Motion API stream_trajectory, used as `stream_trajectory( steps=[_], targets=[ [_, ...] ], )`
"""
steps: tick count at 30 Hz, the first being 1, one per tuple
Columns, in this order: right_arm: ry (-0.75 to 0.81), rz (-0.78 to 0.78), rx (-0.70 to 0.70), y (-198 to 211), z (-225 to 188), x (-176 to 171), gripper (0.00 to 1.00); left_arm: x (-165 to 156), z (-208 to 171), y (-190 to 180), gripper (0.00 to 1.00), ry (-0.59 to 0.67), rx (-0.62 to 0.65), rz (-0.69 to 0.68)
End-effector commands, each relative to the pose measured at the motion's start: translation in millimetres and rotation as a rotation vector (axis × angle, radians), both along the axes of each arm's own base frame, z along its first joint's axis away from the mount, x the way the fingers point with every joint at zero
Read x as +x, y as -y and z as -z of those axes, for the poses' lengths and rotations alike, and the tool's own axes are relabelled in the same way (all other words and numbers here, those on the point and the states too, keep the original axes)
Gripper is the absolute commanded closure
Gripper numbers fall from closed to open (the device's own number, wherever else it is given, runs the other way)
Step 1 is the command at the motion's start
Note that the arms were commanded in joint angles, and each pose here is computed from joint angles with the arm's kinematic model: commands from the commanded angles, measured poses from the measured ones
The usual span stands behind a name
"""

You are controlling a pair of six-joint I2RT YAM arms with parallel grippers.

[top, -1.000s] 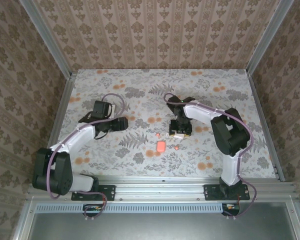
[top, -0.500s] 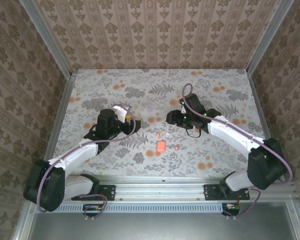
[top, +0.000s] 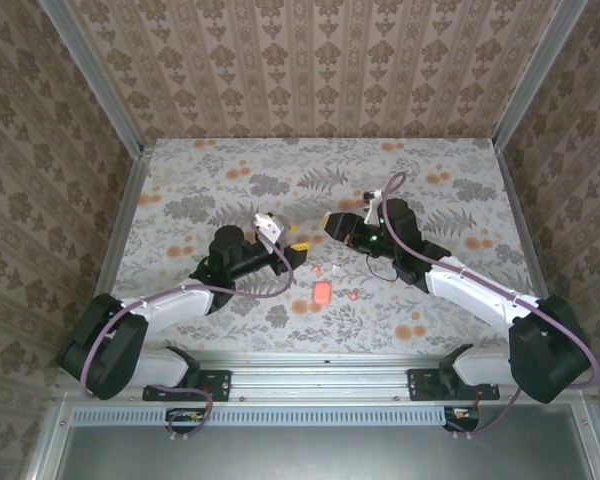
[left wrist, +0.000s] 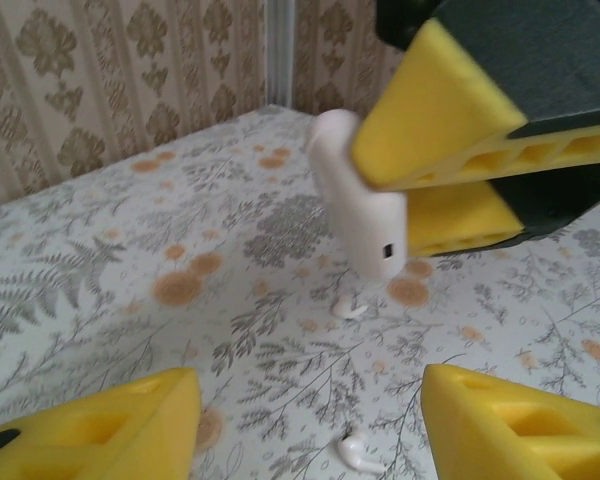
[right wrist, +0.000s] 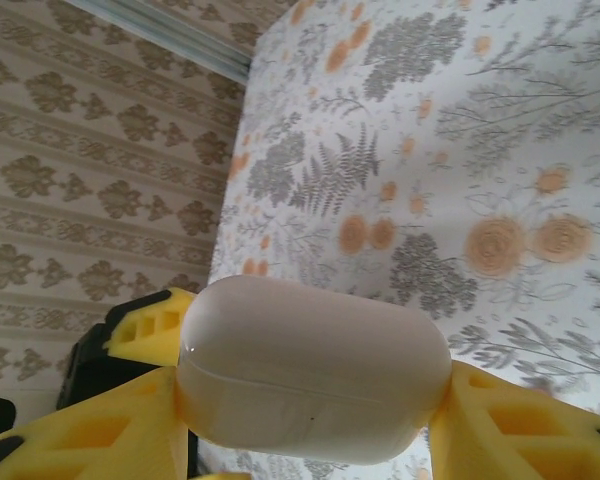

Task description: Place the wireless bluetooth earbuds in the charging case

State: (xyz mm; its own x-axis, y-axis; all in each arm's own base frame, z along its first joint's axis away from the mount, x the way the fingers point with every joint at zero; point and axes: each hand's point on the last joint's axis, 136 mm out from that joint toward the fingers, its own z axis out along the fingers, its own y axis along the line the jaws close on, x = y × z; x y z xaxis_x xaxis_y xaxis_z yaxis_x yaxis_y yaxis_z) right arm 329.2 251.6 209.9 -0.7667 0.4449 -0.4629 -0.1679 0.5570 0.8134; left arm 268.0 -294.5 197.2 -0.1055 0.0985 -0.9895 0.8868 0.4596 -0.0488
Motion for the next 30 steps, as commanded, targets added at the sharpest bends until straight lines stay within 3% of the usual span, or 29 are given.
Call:
stream_trajectory(
  steps=[1,12,23,30],
  targets=[
    [0.088,-0.044,0.107,-15,-32,-3,0.44,-9,-17,9,0.42,0.088,-0.050,0.060],
    [0.112,-0.106,0.145,-32,-36,-15,0.43,-10,-31,12,0.49,0.134,-0.107,0.048],
    [0.118,-0.134,0.156,-44,-34,-21,0.43,-8,-44,13,0.49,0.113,-0.184,0.037],
    [0.118,-0.139,0.166,-47,-34,-21,0.44,-6,-46,12,0.60,0.098,-0.231,0.020]
  ],
)
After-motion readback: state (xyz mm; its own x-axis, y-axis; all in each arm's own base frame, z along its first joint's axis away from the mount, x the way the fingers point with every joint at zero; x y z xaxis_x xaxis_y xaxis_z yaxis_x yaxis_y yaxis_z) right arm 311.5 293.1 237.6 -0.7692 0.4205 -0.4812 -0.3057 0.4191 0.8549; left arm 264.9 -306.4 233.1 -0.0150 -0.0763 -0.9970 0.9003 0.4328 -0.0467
